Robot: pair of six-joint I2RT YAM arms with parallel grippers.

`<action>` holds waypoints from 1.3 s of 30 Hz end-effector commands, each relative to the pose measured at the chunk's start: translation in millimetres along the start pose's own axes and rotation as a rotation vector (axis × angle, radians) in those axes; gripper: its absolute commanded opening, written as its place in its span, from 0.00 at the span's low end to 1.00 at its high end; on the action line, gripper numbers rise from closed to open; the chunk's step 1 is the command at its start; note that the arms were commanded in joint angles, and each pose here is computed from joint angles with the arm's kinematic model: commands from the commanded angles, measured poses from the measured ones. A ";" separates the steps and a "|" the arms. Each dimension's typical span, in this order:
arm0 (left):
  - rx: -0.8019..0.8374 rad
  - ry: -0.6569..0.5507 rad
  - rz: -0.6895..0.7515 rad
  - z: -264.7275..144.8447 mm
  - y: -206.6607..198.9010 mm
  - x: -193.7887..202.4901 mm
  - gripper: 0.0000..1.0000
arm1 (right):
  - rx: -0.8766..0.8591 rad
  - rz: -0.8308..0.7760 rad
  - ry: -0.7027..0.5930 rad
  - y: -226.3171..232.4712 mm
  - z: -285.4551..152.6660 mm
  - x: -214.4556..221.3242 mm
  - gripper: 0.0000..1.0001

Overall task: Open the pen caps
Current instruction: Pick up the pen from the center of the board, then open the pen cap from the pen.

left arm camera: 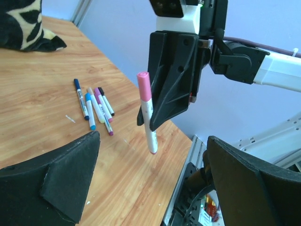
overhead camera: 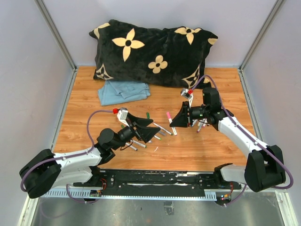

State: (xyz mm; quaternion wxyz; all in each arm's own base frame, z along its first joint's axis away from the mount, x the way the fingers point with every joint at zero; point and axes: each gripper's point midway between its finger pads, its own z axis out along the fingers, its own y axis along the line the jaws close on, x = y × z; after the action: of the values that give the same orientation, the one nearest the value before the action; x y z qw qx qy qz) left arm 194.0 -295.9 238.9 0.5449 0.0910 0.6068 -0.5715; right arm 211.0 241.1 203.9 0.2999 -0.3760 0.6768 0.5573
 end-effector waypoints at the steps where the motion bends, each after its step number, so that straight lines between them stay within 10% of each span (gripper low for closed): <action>1: 0.062 -0.028 -0.032 -7.2 -8.0 -8.7 0.99 | -0.019 -0.052 -0.014 4.6 -4.7 -10.9 0.06; 39: 0.065 -0.080 -0.122 -14.3 -0.7 -13.8 0.99 | -0.046 -0.040 -0.009 7.6 -4.2 -9.4 0.06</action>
State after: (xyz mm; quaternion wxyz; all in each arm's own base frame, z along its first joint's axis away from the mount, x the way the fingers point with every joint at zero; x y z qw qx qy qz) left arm 193.2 -281.5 238.8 0.5235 0.0497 0.5876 -0.6150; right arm 206.2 241.0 204.3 0.2956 -0.3858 0.6672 0.5645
